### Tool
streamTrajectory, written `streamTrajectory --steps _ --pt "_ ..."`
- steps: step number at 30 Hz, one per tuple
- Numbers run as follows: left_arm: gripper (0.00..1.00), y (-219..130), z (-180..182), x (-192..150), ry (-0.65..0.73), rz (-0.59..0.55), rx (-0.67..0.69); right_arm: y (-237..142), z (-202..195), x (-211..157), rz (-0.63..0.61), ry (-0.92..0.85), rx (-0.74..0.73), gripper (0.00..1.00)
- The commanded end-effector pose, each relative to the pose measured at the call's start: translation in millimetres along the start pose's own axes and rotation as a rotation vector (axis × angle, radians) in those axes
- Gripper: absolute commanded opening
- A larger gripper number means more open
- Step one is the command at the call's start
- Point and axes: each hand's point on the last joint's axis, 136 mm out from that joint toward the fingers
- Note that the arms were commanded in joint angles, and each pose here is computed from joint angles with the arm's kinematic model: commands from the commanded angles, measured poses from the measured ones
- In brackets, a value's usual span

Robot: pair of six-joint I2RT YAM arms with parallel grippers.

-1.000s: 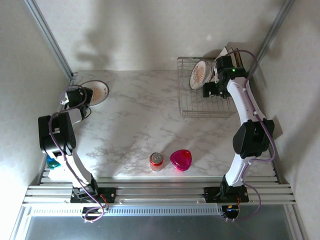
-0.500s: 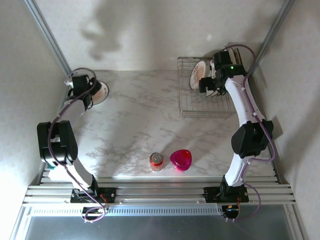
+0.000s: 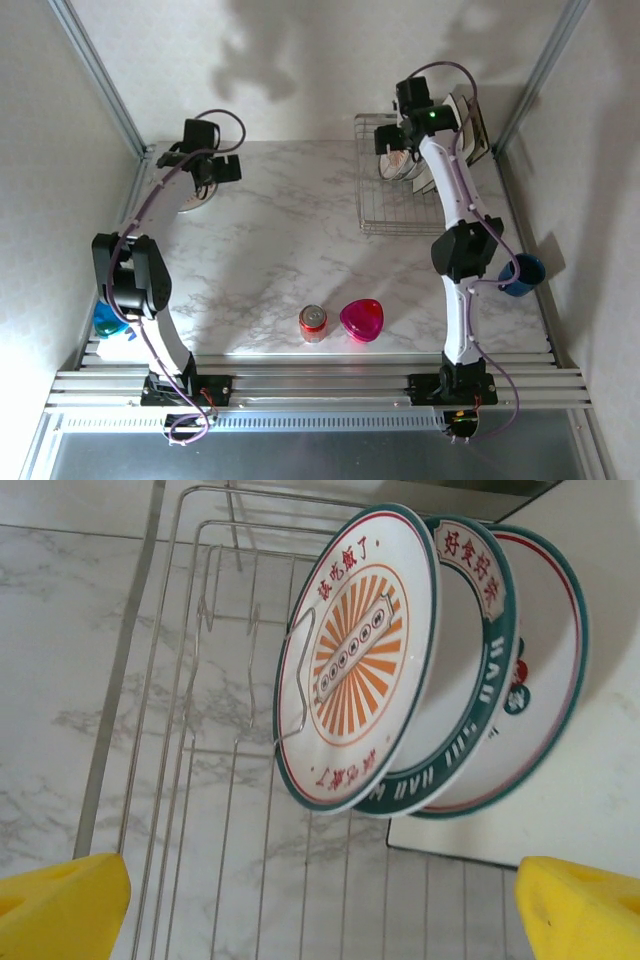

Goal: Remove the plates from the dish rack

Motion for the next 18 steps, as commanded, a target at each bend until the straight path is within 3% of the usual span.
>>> streamTrajectory --steps 1,9,18 --pt "1.00 -9 -4 -3 0.076 0.038 -0.020 9 -4 4 -0.005 0.018 -0.035 0.99" --pt "1.00 -8 -10 -7 0.102 0.047 -0.048 51 -4 6 -0.023 0.022 -0.078 0.97" --pt "1.00 -4 -11 -10 0.108 0.048 -0.054 72 -9 13 -0.059 0.064 -0.111 0.89"
Point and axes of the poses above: each hand's point on the last joint's axis, 136 mm out from that joint toward the fingers, its own y axis out along the fingers, its own z axis along the line the jaws close on, x = y × z, and after that the axes turned 2 degrees about y, right-handed
